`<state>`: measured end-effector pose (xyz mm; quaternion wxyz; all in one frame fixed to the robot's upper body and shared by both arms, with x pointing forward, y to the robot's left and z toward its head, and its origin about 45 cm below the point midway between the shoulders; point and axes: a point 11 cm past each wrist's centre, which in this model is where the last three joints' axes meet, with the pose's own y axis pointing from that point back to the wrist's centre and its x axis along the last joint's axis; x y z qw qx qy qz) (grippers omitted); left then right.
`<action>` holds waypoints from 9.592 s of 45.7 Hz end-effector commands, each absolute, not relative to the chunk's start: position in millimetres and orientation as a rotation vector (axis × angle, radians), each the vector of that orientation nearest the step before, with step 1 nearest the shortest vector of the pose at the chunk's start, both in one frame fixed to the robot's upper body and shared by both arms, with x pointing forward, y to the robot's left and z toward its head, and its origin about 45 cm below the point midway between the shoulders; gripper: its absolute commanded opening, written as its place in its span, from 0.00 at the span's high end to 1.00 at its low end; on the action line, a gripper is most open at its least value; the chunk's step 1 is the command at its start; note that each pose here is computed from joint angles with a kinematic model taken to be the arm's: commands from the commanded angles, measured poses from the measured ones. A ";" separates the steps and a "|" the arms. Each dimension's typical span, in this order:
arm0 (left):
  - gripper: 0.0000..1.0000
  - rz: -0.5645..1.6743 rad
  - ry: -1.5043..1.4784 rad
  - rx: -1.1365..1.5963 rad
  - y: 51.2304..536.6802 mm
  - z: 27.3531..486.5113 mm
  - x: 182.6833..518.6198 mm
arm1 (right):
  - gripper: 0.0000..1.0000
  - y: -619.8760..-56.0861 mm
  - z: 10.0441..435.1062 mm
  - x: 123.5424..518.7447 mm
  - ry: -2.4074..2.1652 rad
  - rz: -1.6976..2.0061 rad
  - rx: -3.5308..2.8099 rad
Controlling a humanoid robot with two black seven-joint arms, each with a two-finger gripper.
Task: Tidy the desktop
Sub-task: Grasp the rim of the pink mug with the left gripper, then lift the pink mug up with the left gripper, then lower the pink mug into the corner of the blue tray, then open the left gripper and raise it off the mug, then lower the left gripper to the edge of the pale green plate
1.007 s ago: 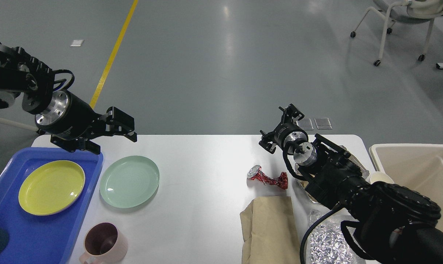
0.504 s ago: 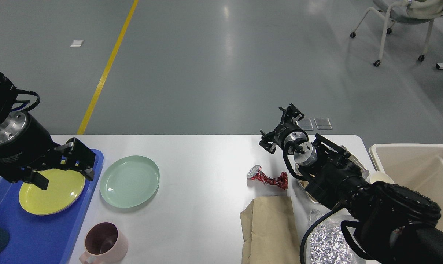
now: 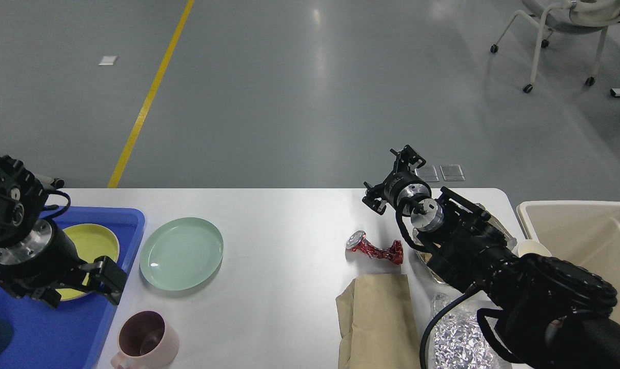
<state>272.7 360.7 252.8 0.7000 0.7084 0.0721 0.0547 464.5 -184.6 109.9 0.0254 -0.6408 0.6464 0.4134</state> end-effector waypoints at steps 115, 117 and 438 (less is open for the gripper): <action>1.00 0.032 -0.038 1.560 365.5 138.7 254.1 | 0.00 -184.6 109.9 464.5 1.999 1.278 -1.981; 1.00 0.032 -0.037 1.557 365.1 139.4 253.6 | 0.00 -184.6 109.9 464.5 1.999 1.278 -1.981; 0.11 0.752 0.213 1.312 405.6 96.5 303.9 | 0.00 -184.6 109.9 464.5 1.999 1.278 -1.981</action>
